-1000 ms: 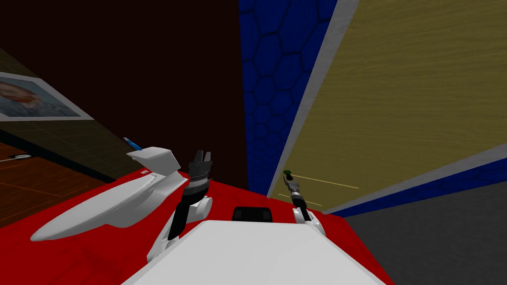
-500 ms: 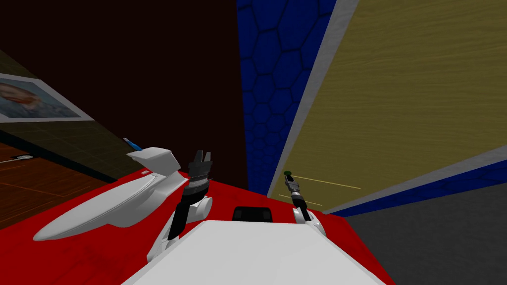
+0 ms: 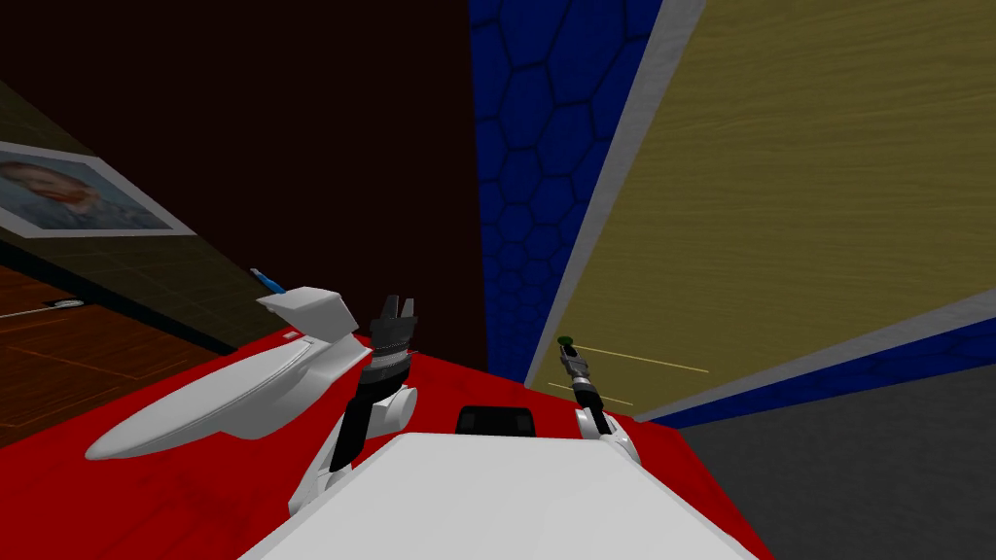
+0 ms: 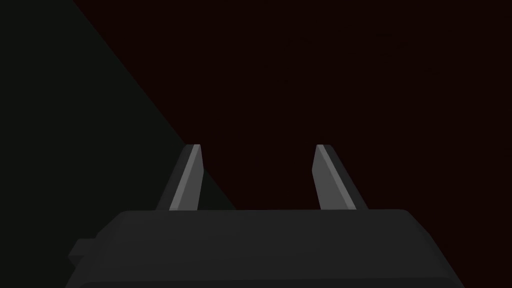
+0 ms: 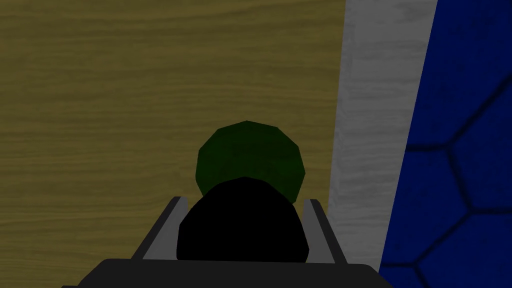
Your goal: Pull the door open
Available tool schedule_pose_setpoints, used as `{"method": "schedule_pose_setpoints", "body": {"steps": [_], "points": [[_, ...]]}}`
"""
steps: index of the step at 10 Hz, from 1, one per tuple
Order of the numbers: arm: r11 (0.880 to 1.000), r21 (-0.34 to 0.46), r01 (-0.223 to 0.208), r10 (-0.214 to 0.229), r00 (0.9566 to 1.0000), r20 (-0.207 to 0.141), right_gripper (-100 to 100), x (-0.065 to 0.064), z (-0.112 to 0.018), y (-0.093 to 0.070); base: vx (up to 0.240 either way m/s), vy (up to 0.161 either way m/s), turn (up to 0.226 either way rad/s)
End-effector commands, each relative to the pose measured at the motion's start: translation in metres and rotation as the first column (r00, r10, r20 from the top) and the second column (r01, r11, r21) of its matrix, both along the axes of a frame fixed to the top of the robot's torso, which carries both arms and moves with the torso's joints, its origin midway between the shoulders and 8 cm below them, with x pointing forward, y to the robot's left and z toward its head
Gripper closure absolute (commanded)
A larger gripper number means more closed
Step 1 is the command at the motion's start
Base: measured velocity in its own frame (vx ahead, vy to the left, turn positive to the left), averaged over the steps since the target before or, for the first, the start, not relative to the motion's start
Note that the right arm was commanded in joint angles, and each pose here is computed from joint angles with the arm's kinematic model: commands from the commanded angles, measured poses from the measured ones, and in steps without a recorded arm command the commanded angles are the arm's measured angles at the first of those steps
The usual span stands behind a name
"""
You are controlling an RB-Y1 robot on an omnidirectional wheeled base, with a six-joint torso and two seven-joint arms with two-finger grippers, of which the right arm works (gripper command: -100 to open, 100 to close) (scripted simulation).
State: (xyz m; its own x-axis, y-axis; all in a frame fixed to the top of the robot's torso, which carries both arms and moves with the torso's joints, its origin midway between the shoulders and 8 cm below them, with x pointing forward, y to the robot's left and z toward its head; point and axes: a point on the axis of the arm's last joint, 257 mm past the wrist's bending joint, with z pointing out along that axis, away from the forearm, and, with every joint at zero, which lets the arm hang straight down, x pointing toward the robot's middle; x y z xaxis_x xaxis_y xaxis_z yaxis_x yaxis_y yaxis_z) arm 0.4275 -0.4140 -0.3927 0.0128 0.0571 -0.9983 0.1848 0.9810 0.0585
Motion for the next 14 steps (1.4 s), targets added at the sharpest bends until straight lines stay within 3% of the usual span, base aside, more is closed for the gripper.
{"method": "schedule_pose_setpoints", "body": {"steps": [1,5,9,10,12,13,14], "points": [[0.999,0.042,0.001,-0.001,1.0000,0.008,100,0.0000,-0.0005,0.0015,-0.032,-0.013,0.037],[0.990,0.140,0.007,-0.011,0.9995,0.029,100,0.0003,-0.0002,0.0007,-0.037,-0.014,0.040],[0.964,0.265,0.011,-0.026,0.9982,0.054,100,0.0008,0.0001,-0.0005,-0.043,-0.016,0.052],[0.963,0.271,0.010,-0.026,0.9981,0.055,100,0.0008,0.0001,-0.0005,-0.032,-0.015,0.025],[0.941,0.338,0.011,-0.037,0.9969,0.070,100,0.0011,0.0004,-0.0012,-0.040,-0.009,0.048],[0.938,0.348,0.010,-0.037,0.9968,0.071,100,0.0011,0.0004,-0.0012,-0.035,-0.017,0.030],[0.922,0.387,0.009,-0.044,0.9959,0.079,100,0.0012,0.0005,-0.0016,-0.031,-0.014,0.036]]}}
